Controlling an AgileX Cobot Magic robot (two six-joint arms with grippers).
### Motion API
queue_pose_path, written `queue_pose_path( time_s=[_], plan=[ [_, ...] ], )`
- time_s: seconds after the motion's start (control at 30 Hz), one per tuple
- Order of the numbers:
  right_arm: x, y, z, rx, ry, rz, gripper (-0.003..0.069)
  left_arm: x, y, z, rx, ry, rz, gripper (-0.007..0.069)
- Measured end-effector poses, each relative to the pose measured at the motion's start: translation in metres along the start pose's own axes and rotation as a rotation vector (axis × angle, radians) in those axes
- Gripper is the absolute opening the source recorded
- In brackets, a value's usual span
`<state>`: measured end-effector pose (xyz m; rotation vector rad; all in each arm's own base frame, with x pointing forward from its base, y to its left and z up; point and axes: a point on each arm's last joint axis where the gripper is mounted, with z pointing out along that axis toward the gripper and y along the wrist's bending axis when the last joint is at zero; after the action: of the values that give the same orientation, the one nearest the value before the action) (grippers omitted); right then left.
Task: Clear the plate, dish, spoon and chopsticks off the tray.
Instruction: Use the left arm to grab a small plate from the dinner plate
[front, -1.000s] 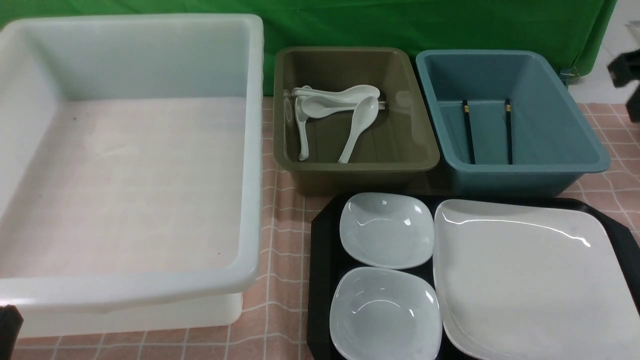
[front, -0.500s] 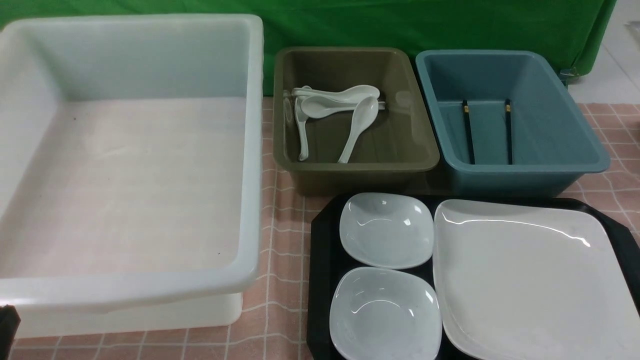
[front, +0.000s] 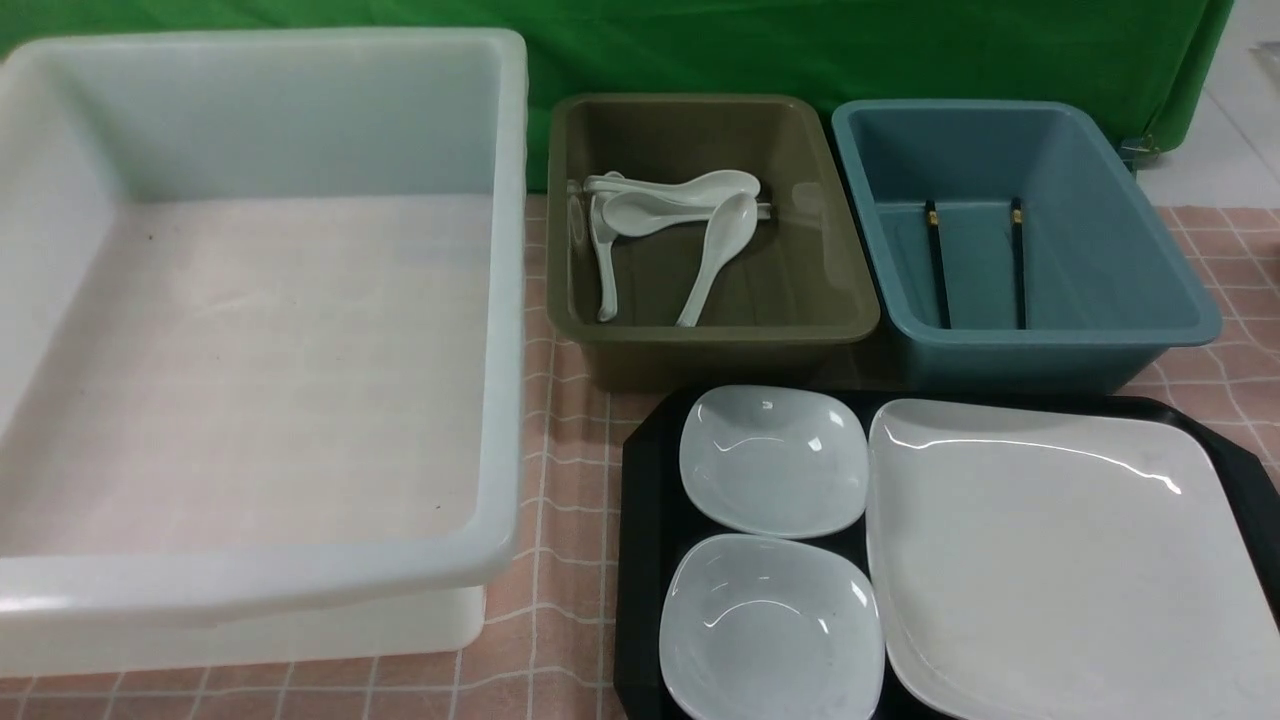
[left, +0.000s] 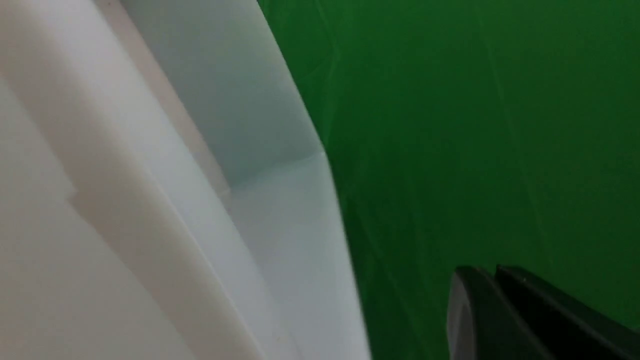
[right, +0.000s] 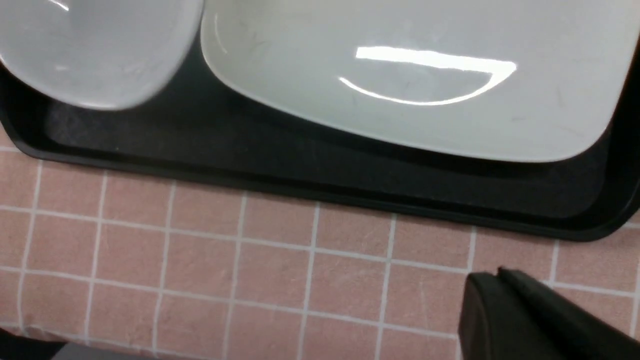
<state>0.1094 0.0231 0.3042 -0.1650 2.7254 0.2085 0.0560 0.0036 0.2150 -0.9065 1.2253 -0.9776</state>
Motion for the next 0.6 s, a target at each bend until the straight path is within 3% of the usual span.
queue_pose_path(
  time_s=[0.17, 0.27, 0.3, 0.37, 0.43, 0.47, 0.5, 0.53, 0.57, 0.6],
  plan=[
    [-0.002, 0.000, 0.000, 0.001, -0.018, 0.000, 0.0060, -0.015, -0.009, -0.002, 0.089, -0.156, -0.130, 0.0020],
    [-0.002, 0.000, 0.000, 0.001, -0.027, 0.000, 0.0065, -0.027, -0.061, -0.009, 0.262, -0.150, -0.022, 0.0020],
    [-0.003, 0.000, 0.000, 0.001, -0.029, 0.000, 0.0067, -0.031, -0.088, -0.014, 0.300, -0.121, 0.090, 0.0020],
    [-0.003, 0.000, 0.000, 0.001, -0.034, 0.000, 0.0070, -0.041, -0.128, -0.020, 0.311, -0.096, 0.203, 0.0020],
    [-0.004, 0.000, 0.000, 0.002, -0.048, 0.000, 0.0070, -0.051, -0.166, -0.016, 0.202, -0.025, 0.351, 0.0020],
    [-0.004, 0.000, 0.000, 0.002, -0.049, 0.000, 0.0070, -0.052, -0.169, -0.015, 0.190, -0.018, 0.384, 0.0020],
    [-0.005, 0.000, 0.000, 0.002, -0.054, 0.000, 0.0072, -0.054, -0.193, -0.001, 0.102, 0.105, 0.492, 0.0020],
    [-0.005, 0.000, 0.000, 0.002, -0.054, 0.000, 0.0072, -0.052, -0.191, 0.004, 0.080, 0.133, 0.502, 0.0020],
    [-0.005, 0.000, 0.000, 0.002, -0.055, 0.000, 0.0071, -0.046, -0.209, 0.023, 0.036, 0.318, 0.605, 0.0020],
    [-0.005, 0.000, 0.000, 0.002, -0.055, 0.000, 0.0073, -0.042, -0.219, 0.028, 0.060, 0.406, 0.636, 0.0020]
  ],
)
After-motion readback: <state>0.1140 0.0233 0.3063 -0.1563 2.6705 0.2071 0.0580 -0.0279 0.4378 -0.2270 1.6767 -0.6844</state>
